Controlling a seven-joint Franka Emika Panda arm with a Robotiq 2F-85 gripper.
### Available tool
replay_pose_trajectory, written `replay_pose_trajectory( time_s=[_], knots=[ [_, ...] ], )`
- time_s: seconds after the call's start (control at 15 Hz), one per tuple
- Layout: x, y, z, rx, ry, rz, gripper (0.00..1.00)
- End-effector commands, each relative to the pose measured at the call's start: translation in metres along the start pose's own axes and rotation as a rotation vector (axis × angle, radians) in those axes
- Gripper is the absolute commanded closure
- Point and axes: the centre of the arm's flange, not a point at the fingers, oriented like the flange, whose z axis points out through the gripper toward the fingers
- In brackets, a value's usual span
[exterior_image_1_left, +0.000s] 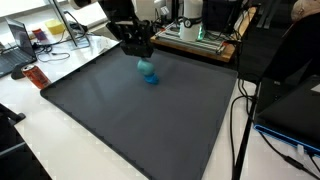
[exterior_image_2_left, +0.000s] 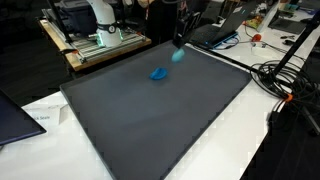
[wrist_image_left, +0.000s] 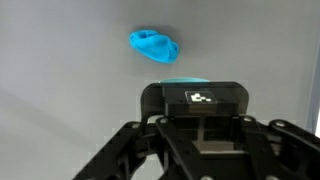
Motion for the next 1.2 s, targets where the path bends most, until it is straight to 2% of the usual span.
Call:
replay_pose_trajectory(
  time_s=[0.0, 0.27, 0.53, 0.87, 1.13],
  knots=[
    [0.005, -0.004, -0.003, -0.008, 0.001, 0.023, 0.78],
    [0.033, -0.033, -0.005, -0.068, -0.017, 0.095, 0.78],
    [0.063, -0.072, 0.003, -0.175, -0.03, 0.182, 0.78],
    [0.095, -0.097, 0.034, -0.285, -0.165, 0.29, 0.78],
    [0.115, -0.105, 0.059, -0.338, -0.213, 0.379, 0.78]
  ],
)
